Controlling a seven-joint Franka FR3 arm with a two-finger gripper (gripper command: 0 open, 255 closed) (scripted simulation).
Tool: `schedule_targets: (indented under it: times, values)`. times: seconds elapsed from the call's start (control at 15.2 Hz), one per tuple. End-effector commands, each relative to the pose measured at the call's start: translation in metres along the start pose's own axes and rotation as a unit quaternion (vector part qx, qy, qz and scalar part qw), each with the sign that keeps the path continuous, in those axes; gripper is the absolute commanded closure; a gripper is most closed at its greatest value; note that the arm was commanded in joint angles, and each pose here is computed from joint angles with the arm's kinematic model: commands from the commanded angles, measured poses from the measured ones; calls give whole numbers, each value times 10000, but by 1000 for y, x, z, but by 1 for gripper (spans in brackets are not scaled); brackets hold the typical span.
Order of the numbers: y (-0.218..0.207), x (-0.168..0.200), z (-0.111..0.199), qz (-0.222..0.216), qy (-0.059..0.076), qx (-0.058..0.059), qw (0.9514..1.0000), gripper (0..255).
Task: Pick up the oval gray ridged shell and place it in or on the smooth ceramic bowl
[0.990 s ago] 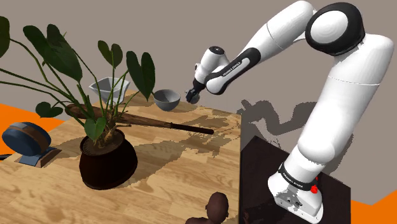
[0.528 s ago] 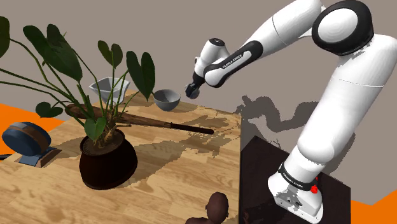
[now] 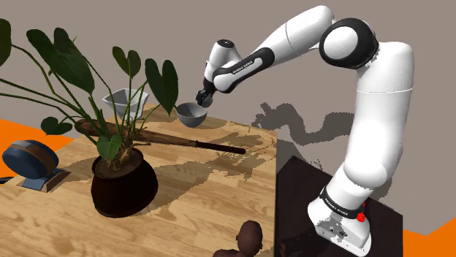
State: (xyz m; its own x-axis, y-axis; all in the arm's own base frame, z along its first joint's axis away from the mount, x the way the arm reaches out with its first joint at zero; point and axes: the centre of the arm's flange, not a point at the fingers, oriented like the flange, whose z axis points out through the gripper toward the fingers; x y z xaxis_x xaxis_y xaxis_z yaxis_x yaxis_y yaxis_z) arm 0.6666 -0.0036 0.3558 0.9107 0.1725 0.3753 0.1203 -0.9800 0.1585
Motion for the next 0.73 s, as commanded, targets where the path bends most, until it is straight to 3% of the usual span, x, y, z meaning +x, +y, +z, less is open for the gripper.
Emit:
schedule_targets:
  times: [0.0, 0.13, 0.66]
  values:
    - [-3, 23, 9, 2, 3, -3, 10000, 255]
    - [-5, 55, 23, 2, 3, -3, 10000, 255]
    - [-12, 39, 62, 2, 3, -3, 10000, 255]
